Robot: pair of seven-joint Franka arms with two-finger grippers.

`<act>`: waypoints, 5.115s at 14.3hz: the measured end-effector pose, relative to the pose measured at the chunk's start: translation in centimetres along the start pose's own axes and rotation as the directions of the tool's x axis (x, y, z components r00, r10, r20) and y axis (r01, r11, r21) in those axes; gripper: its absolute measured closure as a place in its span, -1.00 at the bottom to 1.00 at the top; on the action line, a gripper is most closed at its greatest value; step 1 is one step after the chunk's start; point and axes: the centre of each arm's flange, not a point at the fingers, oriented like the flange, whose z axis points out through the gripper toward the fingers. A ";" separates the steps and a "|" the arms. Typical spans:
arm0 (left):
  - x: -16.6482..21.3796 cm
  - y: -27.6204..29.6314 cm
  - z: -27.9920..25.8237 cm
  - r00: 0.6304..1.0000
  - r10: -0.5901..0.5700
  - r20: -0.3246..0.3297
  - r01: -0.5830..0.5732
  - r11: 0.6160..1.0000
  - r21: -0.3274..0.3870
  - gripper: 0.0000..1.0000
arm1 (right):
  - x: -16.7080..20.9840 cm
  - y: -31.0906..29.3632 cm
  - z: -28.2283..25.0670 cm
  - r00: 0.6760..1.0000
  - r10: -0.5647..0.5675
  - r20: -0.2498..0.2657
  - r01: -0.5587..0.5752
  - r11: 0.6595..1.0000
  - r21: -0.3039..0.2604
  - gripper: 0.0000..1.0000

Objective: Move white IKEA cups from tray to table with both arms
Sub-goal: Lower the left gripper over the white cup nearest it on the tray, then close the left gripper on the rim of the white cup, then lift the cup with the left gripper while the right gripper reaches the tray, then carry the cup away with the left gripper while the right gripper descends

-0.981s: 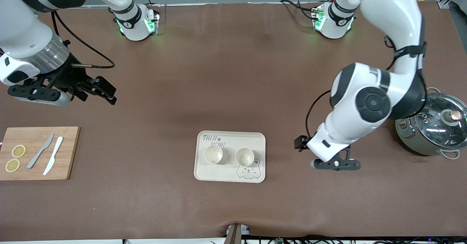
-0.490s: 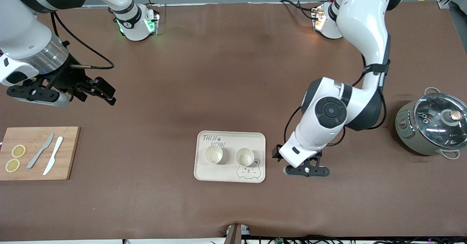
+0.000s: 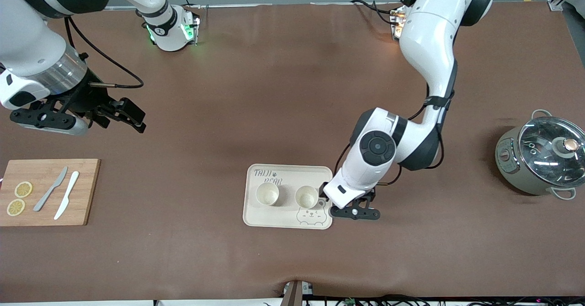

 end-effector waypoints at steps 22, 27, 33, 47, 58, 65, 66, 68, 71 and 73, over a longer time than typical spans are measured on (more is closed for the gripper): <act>-2.9 4.8 7.4 0.999 0.017 -0.035 -0.017 1.000 -0.004 -1.00 | 0.3 -0.9 0.5 1.000 -0.012 -0.019 0.013 1.000 0.007 -1.00; -2.6 4.3 8.0 0.998 -0.041 -0.053 0.041 0.999 0.001 -0.95 | 0.4 -0.7 0.6 1.000 -0.008 -0.018 0.008 1.000 0.006 -1.00; -3.8 6.9 7.8 0.986 -0.157 -0.058 0.157 0.988 -0.013 0.22 | 0.4 -0.5 0.8 1.000 -0.005 -0.009 0.005 1.000 0.000 -1.00; -2.2 5.0 5.0 0.985 -0.169 -0.046 0.170 0.985 0.014 0.94 | 0.5 -1.4 1.2 0.999 -0.021 -0.032 0.021 1.000 -0.006 -1.00; -0.7 -1.0 -7.1 0.991 -0.098 0.092 0.093 0.994 0.059 0.94 | 1.2 -12.8 9.9 0.998 -0.058 0.006 0.058 0.998 -0.024 -1.00; -3.1 -8.2 -13.1 0.993 -0.042 0.111 0.038 0.999 0.034 0.94 | 1.3 -19.5 21.2 0.995 -0.093 -0.022 0.092 0.996 -0.014 -1.00; -3.9 -9.1 -13.4 0.994 -0.030 0.108 0.026 0.999 0.030 0.94 | 1.3 -19.7 22.5 0.995 -0.095 -0.018 0.095 0.995 -0.019 -1.00; -5.4 -10.9 -14.0 0.994 -0.015 0.106 0.013 1.000 0.025 0.94 | 1.2 -20.1 24.4 0.995 -0.102 -0.012 0.101 0.995 -0.024 -1.00; -7.6 -14.4 -14.9 0.992 -0.001 0.123 -0.002 1.000 0.024 0.94 | 0.4 -21.3 26.2 0.993 -0.120 -0.008 0.120 0.992 -0.026 -1.00; -9.2 -16.1 -15.2 0.993 0.014 0.116 -0.016 1.000 0.019 0.94 | 0.1 -22.2 26.8 0.991 -0.132 -0.010 0.132 0.991 -0.024 -1.00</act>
